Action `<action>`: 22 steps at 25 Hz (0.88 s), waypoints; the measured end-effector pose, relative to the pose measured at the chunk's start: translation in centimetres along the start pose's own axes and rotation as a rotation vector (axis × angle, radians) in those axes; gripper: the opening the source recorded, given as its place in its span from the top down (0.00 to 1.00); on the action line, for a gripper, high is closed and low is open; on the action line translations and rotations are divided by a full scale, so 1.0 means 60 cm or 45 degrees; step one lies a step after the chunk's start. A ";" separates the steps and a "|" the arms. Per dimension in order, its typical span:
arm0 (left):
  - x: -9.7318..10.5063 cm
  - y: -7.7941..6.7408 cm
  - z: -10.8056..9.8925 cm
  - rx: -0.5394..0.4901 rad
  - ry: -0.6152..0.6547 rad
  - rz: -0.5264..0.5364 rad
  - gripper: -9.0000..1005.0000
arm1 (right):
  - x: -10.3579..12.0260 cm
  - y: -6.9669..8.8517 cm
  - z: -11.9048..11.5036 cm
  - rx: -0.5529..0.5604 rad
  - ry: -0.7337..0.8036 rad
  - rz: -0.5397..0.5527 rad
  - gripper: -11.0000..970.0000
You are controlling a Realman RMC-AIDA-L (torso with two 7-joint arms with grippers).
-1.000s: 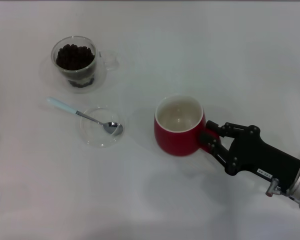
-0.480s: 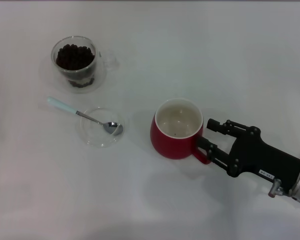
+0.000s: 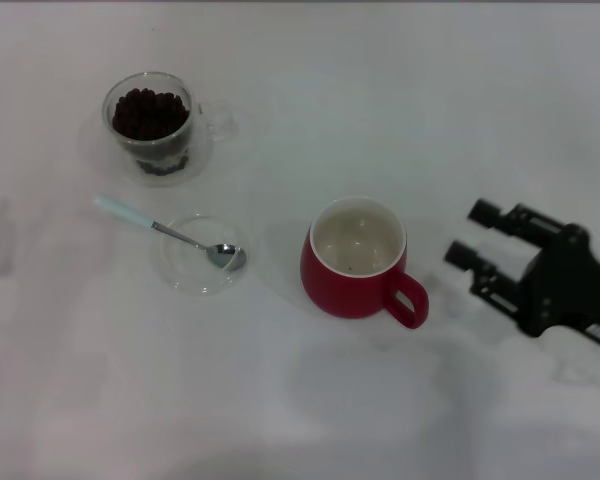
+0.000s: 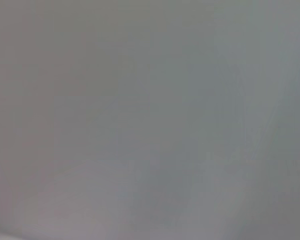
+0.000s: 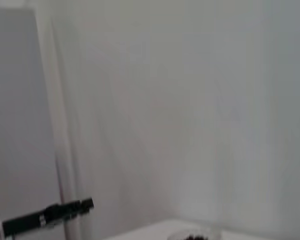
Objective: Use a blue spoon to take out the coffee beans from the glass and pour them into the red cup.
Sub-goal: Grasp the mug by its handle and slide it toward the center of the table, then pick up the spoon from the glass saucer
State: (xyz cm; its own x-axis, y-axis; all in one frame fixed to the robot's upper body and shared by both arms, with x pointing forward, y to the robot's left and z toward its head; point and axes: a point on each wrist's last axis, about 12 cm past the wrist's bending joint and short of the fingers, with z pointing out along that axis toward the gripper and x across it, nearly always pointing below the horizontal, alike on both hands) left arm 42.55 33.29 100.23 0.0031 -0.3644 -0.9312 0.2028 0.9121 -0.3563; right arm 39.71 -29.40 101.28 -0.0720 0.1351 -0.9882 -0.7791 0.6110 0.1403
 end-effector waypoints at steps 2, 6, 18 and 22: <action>0.005 -0.011 0.007 0.046 0.017 -0.133 0.51 | -0.010 -0.006 -0.009 0.010 -0.037 -0.010 0.43; 0.014 -0.030 0.019 0.134 0.083 -0.417 0.51 | -0.024 -0.015 -0.020 0.024 -0.083 -0.034 0.43; 0.046 -0.043 0.021 0.061 0.280 -0.989 0.28 | -0.039 -0.034 -0.005 0.005 -0.116 -0.075 0.43; 0.061 -0.048 0.034 0.036 0.392 -1.031 0.26 | -0.042 -0.039 0.002 -0.008 -0.118 -0.084 0.43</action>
State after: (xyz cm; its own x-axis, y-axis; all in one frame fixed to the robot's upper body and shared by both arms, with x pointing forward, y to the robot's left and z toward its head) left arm 43.97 28.94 98.03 -0.4171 -0.8289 -0.3727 0.0524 0.3875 -0.9204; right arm 41.79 -31.06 103.48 0.0373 0.1660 -0.9854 -0.7839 0.6164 0.0742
